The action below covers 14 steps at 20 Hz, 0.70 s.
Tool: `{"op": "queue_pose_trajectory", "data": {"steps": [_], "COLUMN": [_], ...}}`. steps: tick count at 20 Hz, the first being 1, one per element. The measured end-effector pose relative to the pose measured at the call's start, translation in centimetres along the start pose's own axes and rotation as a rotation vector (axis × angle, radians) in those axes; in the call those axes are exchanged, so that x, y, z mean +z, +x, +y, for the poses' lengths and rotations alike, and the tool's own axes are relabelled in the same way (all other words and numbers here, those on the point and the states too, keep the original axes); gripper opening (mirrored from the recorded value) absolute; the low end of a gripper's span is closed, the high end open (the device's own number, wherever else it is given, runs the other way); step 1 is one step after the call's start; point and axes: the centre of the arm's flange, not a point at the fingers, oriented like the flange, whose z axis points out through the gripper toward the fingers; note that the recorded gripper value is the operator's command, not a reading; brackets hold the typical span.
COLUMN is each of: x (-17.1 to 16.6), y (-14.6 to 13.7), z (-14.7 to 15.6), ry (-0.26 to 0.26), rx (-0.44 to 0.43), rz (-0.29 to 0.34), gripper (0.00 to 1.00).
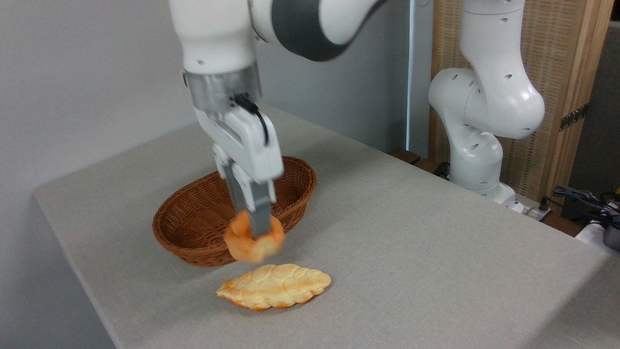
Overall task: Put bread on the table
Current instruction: 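Lift the roll out of the basket and carry it toward the leaf-shaped bread, then lower the roll onto the table beside the leaf-shaped bread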
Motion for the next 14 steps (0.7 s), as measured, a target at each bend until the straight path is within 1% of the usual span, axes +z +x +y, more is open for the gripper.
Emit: {"op": "queue_pose_trajectory", "data": {"steps": [1, 2, 3, 5, 6, 7, 8, 9, 11, 12, 14], "x": [0.6, 1.3, 2.0, 3.5, 4.3, 5.4, 6.4, 7.5, 9.0, 9.6, 9.8], "y": [-1.3, -2.4, -3.6, -5.4, -6.1, -6.7, -6.9, -6.9, -6.6, -6.5, -6.4], "z": [-1.2, -2.2, -3.1, -4.7, -5.3, -5.8, -6.2, -6.5, -6.9, -7.0, -7.1], "ry": [-0.002, -0.007, -0.014, -0.032, -0.04, -0.047, -0.052, -0.057, -0.061, -0.063, -0.065], "rx": [0.006, 0.01, 0.012, 0.0, -0.008, -0.011, -0.01, -0.007, -0.003, -0.002, -0.001], "rz": [-0.016, -0.03, -0.042, -0.062, -0.078, -0.104, -0.129, -0.147, -0.161, -0.164, -0.166], "gripper": [0.45, 0.49, 0.51, 0.52, 0.57, 0.69, 0.73, 0.79, 0.9, 1.0, 1.0]}}
